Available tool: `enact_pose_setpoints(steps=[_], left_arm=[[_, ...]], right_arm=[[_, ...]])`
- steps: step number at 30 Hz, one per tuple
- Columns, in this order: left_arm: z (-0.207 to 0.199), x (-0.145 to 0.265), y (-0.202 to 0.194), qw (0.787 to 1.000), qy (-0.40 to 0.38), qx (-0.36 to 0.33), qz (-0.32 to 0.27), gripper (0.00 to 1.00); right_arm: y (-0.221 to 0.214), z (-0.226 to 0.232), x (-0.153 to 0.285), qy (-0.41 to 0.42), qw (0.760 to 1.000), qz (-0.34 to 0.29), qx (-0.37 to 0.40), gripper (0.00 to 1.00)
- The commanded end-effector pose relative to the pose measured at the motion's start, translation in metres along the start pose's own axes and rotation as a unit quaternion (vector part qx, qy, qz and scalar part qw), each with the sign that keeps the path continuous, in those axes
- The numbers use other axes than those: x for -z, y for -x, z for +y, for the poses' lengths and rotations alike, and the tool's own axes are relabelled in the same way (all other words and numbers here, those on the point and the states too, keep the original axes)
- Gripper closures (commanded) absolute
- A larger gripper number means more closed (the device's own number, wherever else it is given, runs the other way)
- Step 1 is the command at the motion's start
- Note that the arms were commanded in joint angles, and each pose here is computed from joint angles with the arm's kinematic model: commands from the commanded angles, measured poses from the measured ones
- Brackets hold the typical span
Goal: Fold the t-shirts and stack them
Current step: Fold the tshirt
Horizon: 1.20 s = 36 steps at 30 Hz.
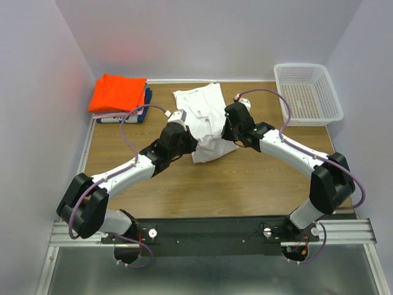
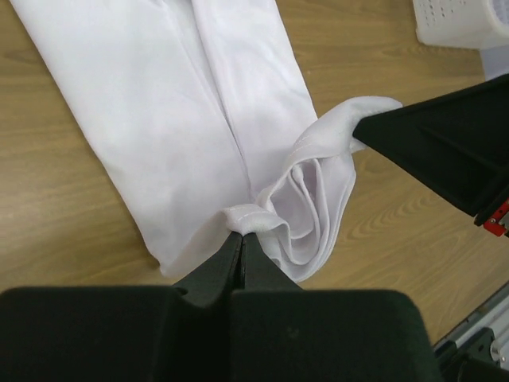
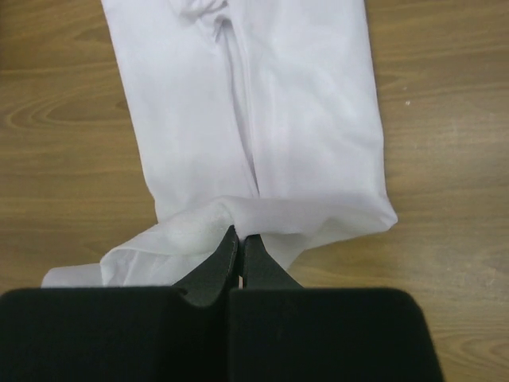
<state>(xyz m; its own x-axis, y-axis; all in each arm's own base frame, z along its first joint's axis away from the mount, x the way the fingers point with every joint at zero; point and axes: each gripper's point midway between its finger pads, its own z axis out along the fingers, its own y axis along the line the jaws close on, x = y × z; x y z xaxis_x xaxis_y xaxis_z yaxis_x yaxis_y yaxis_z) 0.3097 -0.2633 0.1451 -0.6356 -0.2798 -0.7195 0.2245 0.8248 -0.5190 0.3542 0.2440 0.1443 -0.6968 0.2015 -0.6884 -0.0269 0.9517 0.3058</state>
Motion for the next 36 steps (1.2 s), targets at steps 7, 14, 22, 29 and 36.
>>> enact_pose_setpoints(steps=[7,14,22,29,36], left_arm=[[0.028,-0.029,0.046,0.999,0.038,-0.019,-0.028,1.00],[0.045,-0.050,0.058,0.998,0.056,-0.018,-0.024,1.00],[0.070,-0.072,0.066,0.997,0.077,-0.020,-0.013,1.00],[0.087,-0.090,0.063,0.996,0.092,-0.018,0.005,1.00],[0.105,-0.107,0.063,0.994,0.108,-0.015,0.014,1.00]], right_arm=[[0.048,-0.004,-0.037,-0.042,0.998,-0.040,0.024,0.99],[0.057,0.000,-0.066,-0.042,0.998,-0.033,0.044,0.99],[0.067,-0.001,-0.096,-0.036,0.998,-0.023,0.040,0.99],[0.068,-0.006,-0.120,-0.031,0.999,-0.010,0.040,0.99],[0.067,-0.002,-0.143,-0.017,0.999,0.003,0.039,0.99]])
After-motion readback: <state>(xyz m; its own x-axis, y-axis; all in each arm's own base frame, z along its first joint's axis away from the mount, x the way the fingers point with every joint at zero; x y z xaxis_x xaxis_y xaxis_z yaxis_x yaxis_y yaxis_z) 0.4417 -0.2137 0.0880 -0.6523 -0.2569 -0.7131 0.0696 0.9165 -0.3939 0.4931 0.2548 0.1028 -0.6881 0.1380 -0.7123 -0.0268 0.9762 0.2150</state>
